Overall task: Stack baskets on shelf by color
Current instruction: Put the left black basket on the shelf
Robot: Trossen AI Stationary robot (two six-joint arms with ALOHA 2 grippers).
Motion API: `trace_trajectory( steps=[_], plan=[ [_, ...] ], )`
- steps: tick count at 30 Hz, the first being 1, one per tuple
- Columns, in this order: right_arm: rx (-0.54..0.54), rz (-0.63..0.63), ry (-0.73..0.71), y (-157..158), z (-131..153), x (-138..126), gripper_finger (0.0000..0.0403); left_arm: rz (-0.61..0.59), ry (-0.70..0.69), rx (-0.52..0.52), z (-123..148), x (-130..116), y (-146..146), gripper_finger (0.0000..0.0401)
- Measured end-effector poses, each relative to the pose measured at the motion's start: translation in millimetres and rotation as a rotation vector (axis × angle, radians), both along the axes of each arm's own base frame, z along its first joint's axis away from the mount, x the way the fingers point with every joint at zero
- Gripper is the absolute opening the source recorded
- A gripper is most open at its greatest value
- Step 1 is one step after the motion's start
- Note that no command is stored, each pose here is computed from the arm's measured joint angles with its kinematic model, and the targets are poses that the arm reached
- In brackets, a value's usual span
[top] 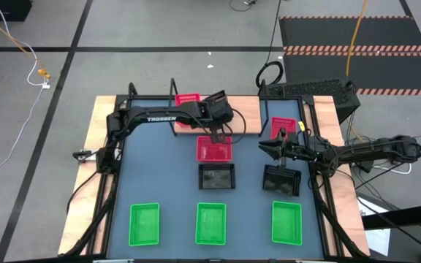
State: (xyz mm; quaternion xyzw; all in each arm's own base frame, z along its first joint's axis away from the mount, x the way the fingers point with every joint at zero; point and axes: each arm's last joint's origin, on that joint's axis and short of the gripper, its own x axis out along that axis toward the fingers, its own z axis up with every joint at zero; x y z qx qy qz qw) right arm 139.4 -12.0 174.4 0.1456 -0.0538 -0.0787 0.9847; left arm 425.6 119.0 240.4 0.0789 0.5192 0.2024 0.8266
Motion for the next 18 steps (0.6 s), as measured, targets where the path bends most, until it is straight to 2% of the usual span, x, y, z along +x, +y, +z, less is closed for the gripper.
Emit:
trace_trajectory(
  steps=[9, 18],
  plan=[
    [0.002, 0.003, 0.000, 0.1, 0.0, 0.0, 0.0071, -0.005, 0.063, -0.012, -6.6, -3.1, -0.1, 0.0041],
    [0.000, 0.003, 0.000, 0.1, 0.0, 0.0, 0.0071, 0.026, 0.021, -0.019, -5.4, -0.9, 1.0, 0.0042]
  ],
)
